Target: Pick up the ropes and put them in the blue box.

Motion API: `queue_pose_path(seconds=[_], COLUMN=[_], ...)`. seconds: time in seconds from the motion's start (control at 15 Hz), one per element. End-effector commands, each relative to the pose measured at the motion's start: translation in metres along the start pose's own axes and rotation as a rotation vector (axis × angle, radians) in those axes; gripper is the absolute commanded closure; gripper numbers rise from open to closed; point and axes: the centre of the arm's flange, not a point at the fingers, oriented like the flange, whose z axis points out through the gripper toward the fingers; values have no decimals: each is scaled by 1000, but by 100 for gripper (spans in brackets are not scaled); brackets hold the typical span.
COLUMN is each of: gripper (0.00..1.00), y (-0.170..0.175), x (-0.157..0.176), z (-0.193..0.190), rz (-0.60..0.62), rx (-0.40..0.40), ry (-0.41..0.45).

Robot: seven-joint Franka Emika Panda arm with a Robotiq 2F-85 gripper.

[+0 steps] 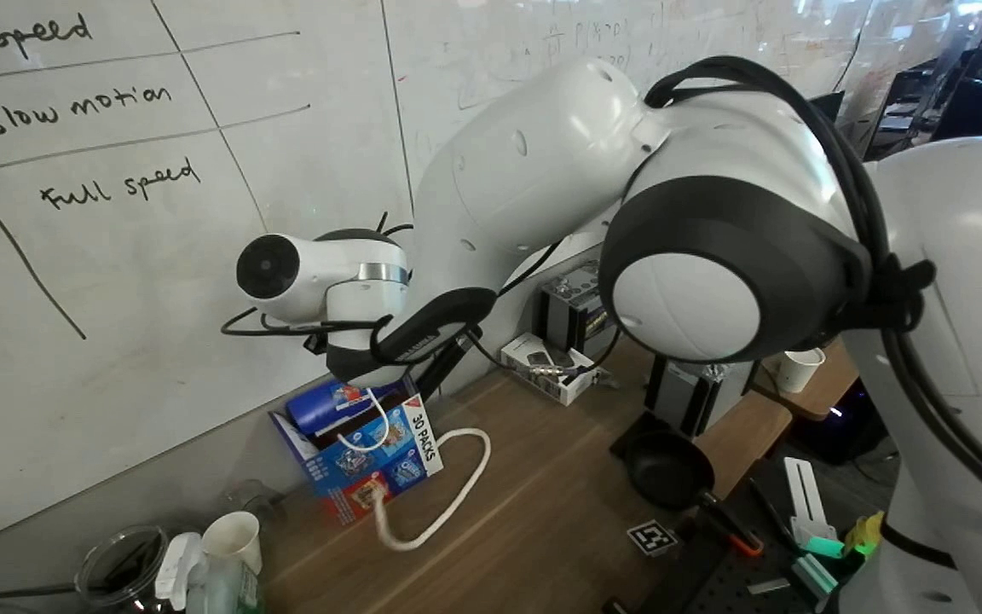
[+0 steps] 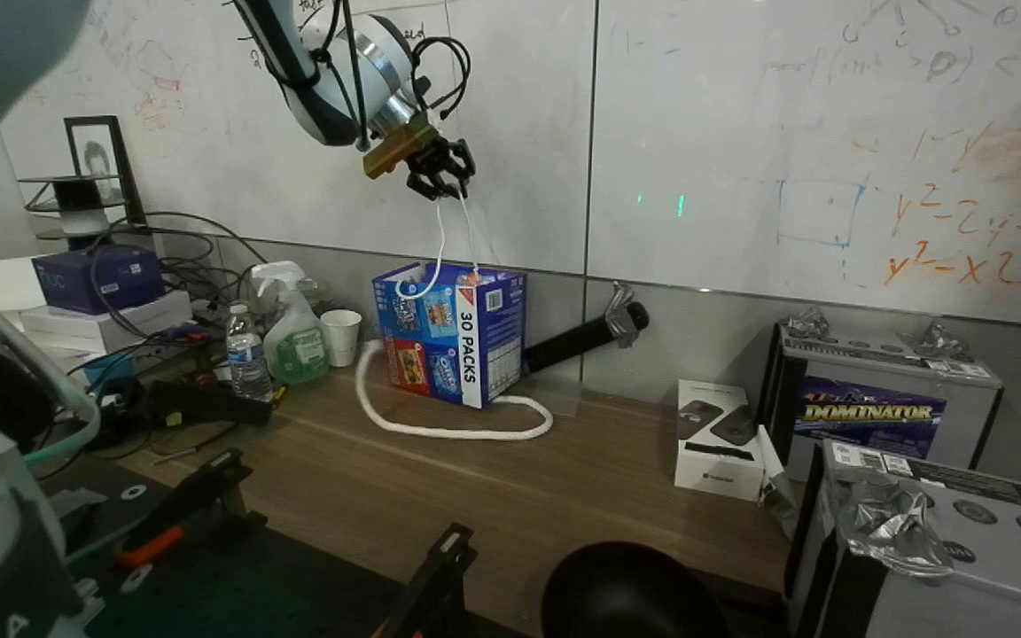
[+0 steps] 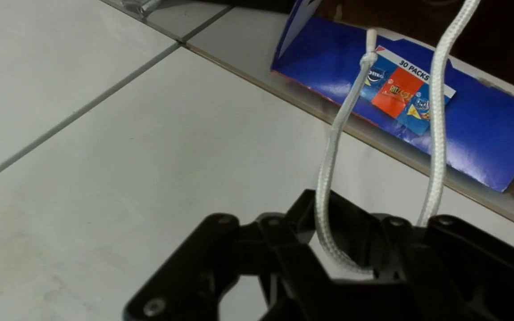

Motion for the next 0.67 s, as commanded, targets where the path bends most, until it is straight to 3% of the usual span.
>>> queue_pose_path(seconds=[0.0,0.6], gripper=[95,95], y=[-4,0], x=[16,35], z=[4,25], rz=[25,50], rx=[-12,8], ry=[32,-36])
